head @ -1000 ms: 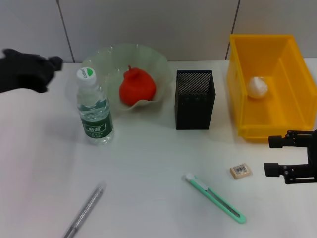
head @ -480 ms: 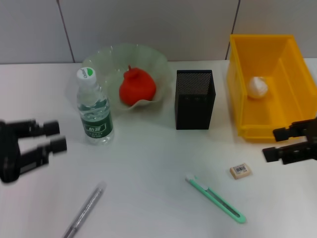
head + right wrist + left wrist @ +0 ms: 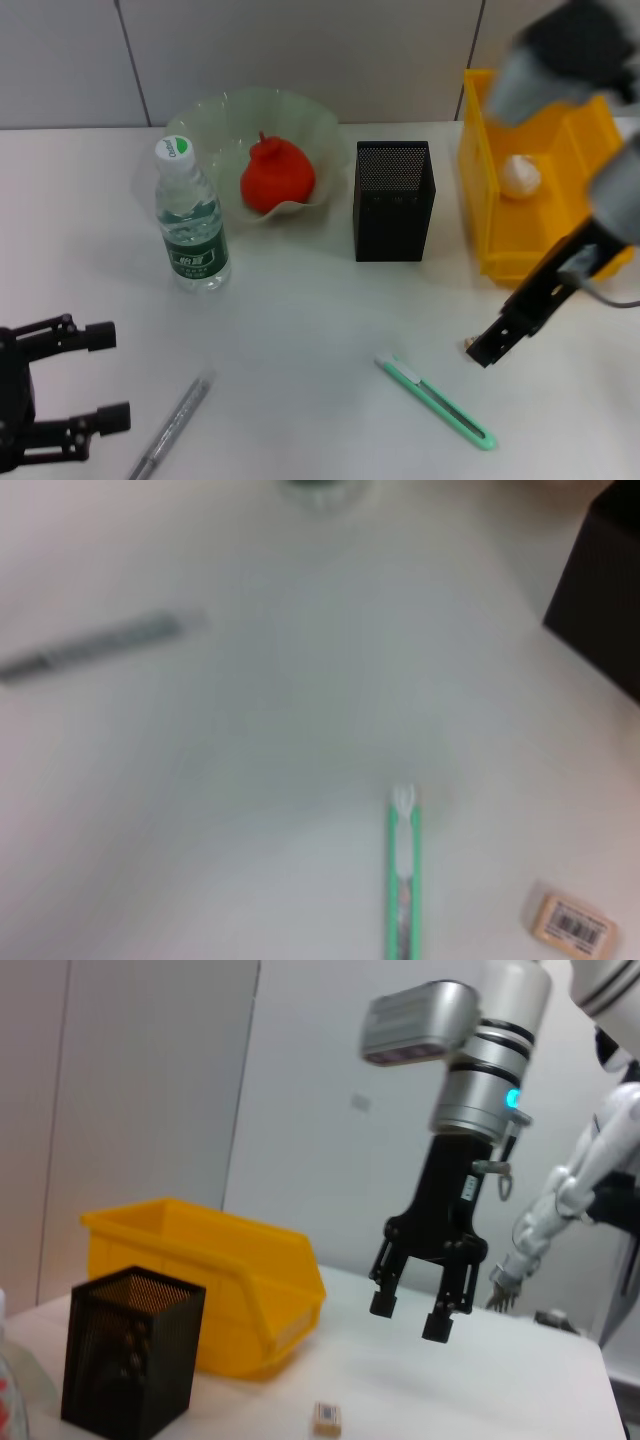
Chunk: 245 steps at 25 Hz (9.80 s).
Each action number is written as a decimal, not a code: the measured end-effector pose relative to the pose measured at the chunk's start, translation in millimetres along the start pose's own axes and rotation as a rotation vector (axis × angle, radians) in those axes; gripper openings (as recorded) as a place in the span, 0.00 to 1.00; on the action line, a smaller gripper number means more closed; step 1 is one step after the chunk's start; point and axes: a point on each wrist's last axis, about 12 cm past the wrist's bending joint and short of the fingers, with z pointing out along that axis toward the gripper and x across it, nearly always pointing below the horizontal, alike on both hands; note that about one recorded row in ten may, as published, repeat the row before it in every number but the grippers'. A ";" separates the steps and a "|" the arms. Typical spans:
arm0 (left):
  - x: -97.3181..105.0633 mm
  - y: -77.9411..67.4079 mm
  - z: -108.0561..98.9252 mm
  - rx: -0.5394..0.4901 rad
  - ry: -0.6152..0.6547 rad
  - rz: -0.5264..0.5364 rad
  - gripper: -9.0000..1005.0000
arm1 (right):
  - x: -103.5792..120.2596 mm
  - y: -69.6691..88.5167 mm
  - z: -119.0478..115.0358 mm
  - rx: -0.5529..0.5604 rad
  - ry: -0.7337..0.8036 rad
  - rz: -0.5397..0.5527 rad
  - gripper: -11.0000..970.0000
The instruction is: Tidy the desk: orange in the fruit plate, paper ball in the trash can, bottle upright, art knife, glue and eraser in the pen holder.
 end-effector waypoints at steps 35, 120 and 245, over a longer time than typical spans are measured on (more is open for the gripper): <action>17.8 -4.6 7.8 0.033 0.110 0.020 0.83 | -54.3 25.3 110.0 0.092 0.125 0.004 0.70; 4.2 14.5 17.7 -0.026 0.021 0.015 0.81 | -71.3 -53.6 59.8 0.251 -0.671 -0.047 0.30; 11.8 6.6 8.9 -0.079 -0.028 -0.023 0.77 | -74.8 -41.7 23.1 0.328 -0.394 -0.002 0.47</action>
